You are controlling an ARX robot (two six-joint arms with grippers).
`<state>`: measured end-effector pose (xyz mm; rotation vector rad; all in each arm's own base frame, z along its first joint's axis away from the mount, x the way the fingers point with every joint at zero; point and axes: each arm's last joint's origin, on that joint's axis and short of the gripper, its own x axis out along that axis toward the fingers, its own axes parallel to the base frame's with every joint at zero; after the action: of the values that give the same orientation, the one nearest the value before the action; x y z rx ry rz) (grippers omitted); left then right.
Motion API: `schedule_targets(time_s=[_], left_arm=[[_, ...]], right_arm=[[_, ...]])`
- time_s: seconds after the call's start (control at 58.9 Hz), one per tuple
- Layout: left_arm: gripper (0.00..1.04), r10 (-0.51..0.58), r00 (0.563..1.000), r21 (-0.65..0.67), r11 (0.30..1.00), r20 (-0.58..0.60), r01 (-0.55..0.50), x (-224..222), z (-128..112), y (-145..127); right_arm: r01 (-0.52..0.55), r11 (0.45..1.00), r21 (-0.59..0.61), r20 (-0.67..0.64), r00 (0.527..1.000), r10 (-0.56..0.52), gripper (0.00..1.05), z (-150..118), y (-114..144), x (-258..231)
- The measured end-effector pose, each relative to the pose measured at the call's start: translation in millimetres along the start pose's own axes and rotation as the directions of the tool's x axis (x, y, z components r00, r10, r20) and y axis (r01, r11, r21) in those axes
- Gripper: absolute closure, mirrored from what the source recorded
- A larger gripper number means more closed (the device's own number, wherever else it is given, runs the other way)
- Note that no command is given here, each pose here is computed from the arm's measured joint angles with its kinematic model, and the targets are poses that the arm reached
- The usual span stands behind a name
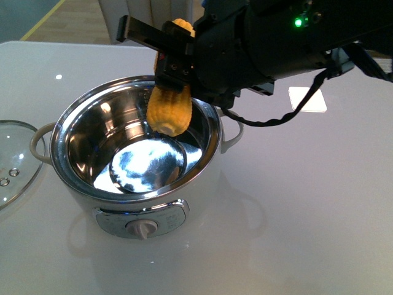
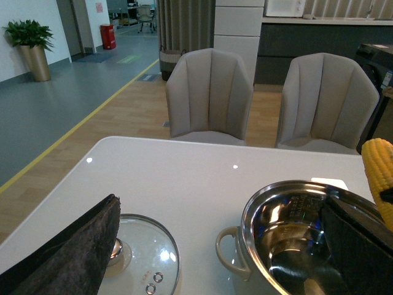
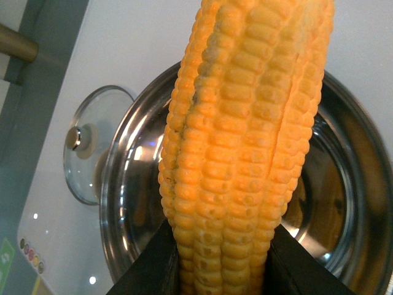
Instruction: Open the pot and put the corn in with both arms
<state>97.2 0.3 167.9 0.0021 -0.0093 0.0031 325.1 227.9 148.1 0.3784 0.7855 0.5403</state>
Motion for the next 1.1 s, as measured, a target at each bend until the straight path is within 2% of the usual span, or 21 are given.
schedule_targets(time_s=[0.306, 0.984, 1.103], left_arm=[[0.07, 0.0, 1.0, 0.0, 1.0, 0.0, 0.0, 0.0, 0.0, 0.0], [0.07, 0.0, 1.0, 0.0, 1.0, 0.0, 0.0, 0.0, 0.0, 0.0], [0.07, 0.0, 1.0, 0.0, 1.0, 0.0, 0.0, 0.0, 0.0, 0.0]], right_arm=[[-0.028, 1.0, 0.014, -0.036, 0.999, 0.029, 0.82, -8.1, 17.3, 14.0], [0.042, 0.999, 0.005, -0.109, 0.993, -0.041, 0.82, -16.9, 28.1, 47.5], [0.041, 0.999, 0.004, -0.116, 0.992, -0.04, 0.75, -17.5, 30.8, 51.3]])
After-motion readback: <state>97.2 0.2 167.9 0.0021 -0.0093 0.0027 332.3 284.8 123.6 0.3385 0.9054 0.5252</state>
